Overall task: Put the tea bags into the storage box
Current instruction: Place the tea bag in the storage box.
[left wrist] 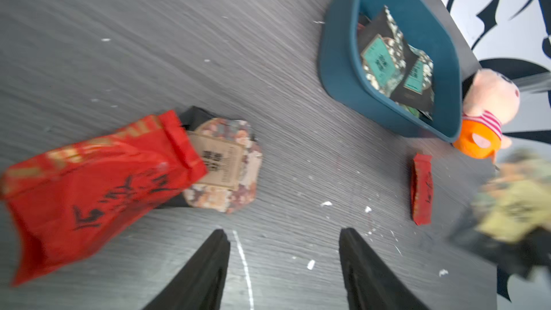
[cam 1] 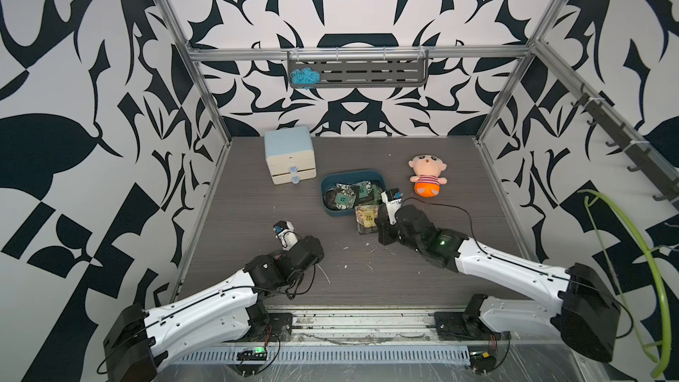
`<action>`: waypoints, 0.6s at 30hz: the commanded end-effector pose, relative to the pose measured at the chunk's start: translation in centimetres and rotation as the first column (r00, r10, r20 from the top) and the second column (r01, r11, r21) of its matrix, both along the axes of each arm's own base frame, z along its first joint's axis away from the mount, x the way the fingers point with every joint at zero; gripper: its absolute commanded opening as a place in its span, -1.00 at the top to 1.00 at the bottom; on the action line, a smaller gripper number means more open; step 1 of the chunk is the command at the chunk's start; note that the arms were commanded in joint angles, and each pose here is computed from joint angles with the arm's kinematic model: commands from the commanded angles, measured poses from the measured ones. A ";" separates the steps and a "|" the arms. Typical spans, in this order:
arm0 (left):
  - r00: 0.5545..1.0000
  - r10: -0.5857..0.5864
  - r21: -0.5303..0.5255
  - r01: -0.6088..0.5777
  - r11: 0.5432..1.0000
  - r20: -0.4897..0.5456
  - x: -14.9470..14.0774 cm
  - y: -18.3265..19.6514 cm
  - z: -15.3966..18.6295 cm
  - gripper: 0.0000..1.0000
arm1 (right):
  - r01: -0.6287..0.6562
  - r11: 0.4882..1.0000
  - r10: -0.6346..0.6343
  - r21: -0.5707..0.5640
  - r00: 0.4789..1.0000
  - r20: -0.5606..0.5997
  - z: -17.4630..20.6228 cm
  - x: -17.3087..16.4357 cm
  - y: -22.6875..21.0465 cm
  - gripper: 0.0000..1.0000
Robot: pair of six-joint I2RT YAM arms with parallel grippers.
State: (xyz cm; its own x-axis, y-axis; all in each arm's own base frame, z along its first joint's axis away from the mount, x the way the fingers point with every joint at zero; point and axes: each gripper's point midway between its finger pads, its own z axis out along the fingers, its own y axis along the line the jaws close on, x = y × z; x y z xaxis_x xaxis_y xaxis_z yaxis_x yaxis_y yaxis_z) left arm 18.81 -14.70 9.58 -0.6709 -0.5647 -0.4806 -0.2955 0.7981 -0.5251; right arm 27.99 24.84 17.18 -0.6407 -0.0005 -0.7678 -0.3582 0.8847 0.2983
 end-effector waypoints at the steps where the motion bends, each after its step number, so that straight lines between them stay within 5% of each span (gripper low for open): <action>1: 0.997 0.077 0.029 -0.077 0.997 -0.004 -0.6 2.5 -1.3 -0.30 | 0.081 0.996 -0.080 -0.045 0.997 0.016 2.7 3.3 -1.3 1.00; 8: 0.999 0.051 0.007 -0.051 0.999 -0.014 -1.6 3.2 -2.3 -0.23 | 0.009 1.000 -0.008 0.004 0.990 -0.141 1.0 8.0 3.1 1.00; 18: 0.998 0.032 0.030 -0.030 0.999 -0.052 -2.5 3.8 -2.8 -0.19 | 0.015 0.995 -0.042 -0.101 0.961 -0.273 -4.6 12.2 5.7 1.00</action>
State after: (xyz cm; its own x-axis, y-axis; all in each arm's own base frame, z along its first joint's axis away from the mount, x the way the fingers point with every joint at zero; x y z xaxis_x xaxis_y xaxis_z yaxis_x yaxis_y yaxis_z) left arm 17.02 -11.87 7.83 -0.6580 -0.5983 -0.4572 -0.3333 0.7759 -0.5357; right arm 39.56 30.28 10.96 -0.8298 -0.0510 -0.5557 -0.2497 0.9245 0.2879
